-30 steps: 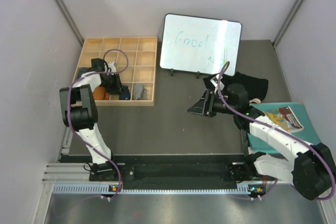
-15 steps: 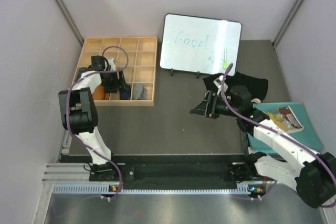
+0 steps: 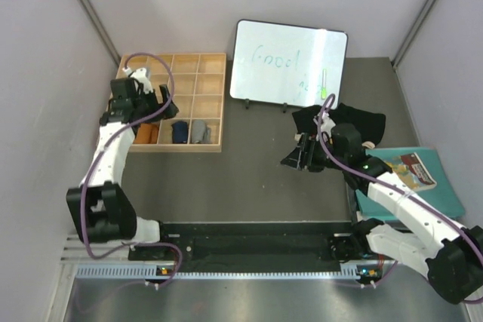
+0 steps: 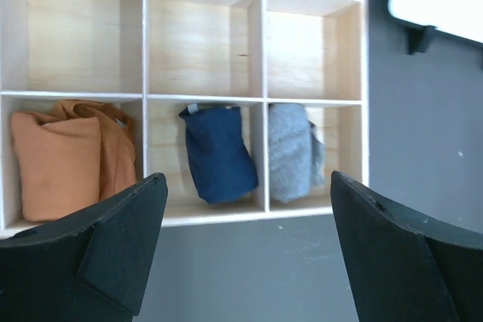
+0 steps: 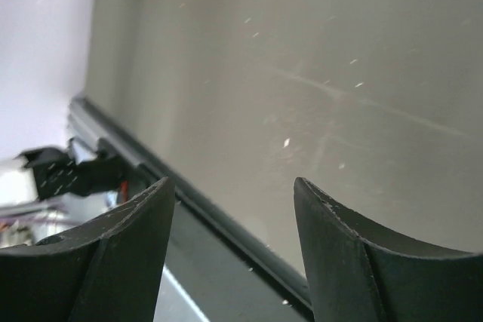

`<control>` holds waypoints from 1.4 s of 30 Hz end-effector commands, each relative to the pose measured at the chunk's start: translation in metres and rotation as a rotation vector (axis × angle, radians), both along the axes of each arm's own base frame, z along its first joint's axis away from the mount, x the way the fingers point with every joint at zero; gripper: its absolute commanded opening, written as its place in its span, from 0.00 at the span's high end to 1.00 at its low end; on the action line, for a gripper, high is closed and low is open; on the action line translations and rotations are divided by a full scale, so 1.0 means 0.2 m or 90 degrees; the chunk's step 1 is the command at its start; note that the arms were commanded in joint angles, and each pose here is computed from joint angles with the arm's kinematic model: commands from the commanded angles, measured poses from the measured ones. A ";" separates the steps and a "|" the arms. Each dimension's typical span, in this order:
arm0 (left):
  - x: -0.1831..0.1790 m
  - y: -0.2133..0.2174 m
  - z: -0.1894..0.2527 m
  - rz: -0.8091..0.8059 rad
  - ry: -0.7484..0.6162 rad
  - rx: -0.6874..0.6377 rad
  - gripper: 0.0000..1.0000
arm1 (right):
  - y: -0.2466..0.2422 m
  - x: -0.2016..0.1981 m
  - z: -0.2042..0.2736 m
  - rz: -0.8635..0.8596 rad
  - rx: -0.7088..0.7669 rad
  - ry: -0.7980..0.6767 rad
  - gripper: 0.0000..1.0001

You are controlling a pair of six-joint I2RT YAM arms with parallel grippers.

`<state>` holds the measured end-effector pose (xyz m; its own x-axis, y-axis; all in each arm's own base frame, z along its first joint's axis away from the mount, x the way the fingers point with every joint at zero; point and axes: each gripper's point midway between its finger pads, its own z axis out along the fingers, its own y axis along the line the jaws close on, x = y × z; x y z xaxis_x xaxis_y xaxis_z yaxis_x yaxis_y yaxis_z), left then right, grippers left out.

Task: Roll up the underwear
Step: Move the underwear to the center of the board.

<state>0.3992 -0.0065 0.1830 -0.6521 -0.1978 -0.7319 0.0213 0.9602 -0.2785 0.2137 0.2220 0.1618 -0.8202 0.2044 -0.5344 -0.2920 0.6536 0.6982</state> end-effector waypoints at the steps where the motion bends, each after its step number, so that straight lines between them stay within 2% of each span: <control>1: -0.07 -0.08 0.24 0.004 -0.130 0.006 0.07 | -0.12 0.19 0.10 -0.080 -0.097 -0.078 0.36; 5: -0.19 -0.18 0.24 -0.015 -0.141 0.007 0.07 | -0.22 0.37 0.04 -0.150 -0.210 -0.082 0.36; 6: -0.23 -0.26 0.23 -0.041 -0.141 0.001 0.07 | -0.22 0.41 -0.03 -0.156 -0.237 -0.061 0.36; 8: -0.27 -0.30 0.24 -0.052 -0.155 -0.015 0.07 | -0.23 0.50 -0.02 -0.184 -0.259 -0.070 0.37; 9: -0.30 -0.32 0.19 -0.060 -0.145 -0.019 0.07 | -0.23 0.54 -0.11 -0.186 -0.288 -0.045 0.37; 10: -0.30 -0.33 0.19 -0.063 -0.148 -0.021 0.06 | -0.22 0.61 -0.08 -0.195 -0.291 -0.052 0.37; 12: -0.32 -0.35 0.17 -0.069 -0.146 -0.026 0.06 | -0.24 0.68 -0.19 -0.207 -0.349 -0.020 0.38; 16: -0.33 -0.38 0.16 -0.078 -0.128 -0.032 0.06 | -0.24 0.88 -0.27 -0.243 -0.422 0.002 0.39; 22: -0.35 -0.40 0.20 -0.083 -0.142 -0.031 0.05 | -0.32 0.99 -0.41 -0.287 -0.529 0.049 0.40; 30: -0.36 -0.42 0.21 -0.089 -0.146 -0.034 0.04 | -0.37 0.96 -0.52 -0.287 -0.596 0.101 0.41; 32: -0.36 -0.42 0.22 -0.090 -0.150 -0.035 0.04 | -0.36 0.95 -0.57 -0.272 -0.599 0.115 0.45; 35: -0.37 -0.42 0.23 -0.087 -0.152 -0.032 0.04 | -0.35 0.93 -0.59 -0.258 -0.598 0.126 0.63; 38: -0.37 -0.41 0.22 -0.079 -0.151 -0.028 0.04 | -0.34 0.90 -0.60 -0.242 -0.609 0.129 0.93; 40: -0.37 -0.41 0.22 -0.077 -0.151 -0.027 0.04 | -0.34 0.88 -0.62 -0.224 -0.614 0.132 1.00; 42: -0.37 -0.40 0.22 -0.074 -0.153 -0.028 0.04 | -0.32 0.85 -0.64 -0.203 -0.610 0.137 1.00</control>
<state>0.3225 -0.0883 0.2077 -0.5415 -0.1438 -0.8283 0.2010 0.9345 -0.2937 0.3884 0.1553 0.0323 -0.8913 0.0252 -0.4527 0.0990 0.9852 -0.1400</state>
